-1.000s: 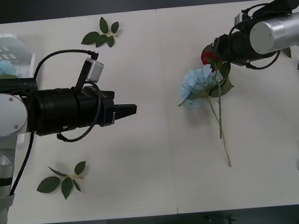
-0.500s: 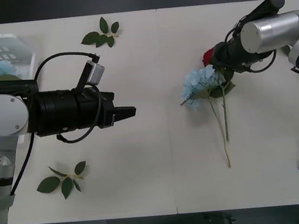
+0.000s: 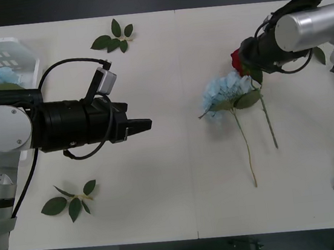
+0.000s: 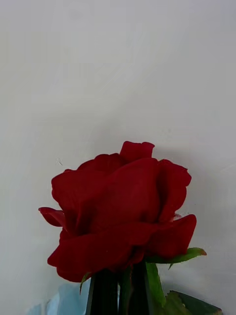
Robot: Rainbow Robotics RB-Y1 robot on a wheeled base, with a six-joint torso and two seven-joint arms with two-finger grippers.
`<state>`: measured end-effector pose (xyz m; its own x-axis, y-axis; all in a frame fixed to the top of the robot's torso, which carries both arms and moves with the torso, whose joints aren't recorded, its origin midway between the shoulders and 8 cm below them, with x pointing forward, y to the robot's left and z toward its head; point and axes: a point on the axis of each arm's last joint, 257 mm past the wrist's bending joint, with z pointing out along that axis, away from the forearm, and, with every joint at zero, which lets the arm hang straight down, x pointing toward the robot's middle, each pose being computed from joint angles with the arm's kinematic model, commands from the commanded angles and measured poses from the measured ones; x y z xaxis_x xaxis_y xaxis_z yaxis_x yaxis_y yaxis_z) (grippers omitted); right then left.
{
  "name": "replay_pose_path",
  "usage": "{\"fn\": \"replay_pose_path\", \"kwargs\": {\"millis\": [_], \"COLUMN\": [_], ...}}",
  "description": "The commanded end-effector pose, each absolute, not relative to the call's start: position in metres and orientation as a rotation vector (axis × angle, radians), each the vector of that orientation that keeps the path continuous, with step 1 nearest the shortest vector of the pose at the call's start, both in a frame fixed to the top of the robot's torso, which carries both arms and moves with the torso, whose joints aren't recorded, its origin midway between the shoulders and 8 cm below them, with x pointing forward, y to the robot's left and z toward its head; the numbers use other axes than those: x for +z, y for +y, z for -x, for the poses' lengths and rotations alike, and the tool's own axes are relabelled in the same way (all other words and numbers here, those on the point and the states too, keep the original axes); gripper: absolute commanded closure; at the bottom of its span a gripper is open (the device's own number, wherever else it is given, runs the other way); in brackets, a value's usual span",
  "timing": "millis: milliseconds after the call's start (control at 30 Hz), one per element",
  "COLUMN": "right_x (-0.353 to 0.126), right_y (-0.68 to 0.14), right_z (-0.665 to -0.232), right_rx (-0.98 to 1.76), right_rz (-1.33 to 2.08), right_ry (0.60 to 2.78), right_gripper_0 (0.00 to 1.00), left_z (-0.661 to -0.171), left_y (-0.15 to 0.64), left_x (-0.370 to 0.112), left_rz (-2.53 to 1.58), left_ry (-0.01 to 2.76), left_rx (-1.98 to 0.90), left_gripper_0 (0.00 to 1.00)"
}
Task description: Put the red flowers into the right box and the blue flowers into the left box
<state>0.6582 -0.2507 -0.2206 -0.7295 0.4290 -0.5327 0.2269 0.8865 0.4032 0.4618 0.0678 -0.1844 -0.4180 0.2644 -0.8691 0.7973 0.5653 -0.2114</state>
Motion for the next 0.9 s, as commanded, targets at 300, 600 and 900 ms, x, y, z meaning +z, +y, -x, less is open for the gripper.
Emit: {"fn": "replay_pose_path", "kwargs": {"millis": [300, 600, 900], "right_x": [-0.106, -0.141, -0.166], "right_y": [-0.367, -0.378, -0.374], "right_z": [-0.644, -0.626, -0.613], "right_rx": [0.229, 0.222, 0.219], "right_rz": [-0.45, -0.42, -0.404], "right_ry": [2.302, 2.319, 2.359], "right_gripper_0": [1.0, 0.0, 0.0], "left_z": [-0.466, -0.466, -0.465], "left_y": [0.082, 0.082, 0.082], "left_x": [-0.182, -0.182, -0.182], "left_rz": [-0.848, -0.848, -0.844], "left_ry": [1.937, 1.936, 1.936], "left_rx": [-0.752, -0.755, -0.759], "left_gripper_0": [0.0, 0.0, 0.0]}}
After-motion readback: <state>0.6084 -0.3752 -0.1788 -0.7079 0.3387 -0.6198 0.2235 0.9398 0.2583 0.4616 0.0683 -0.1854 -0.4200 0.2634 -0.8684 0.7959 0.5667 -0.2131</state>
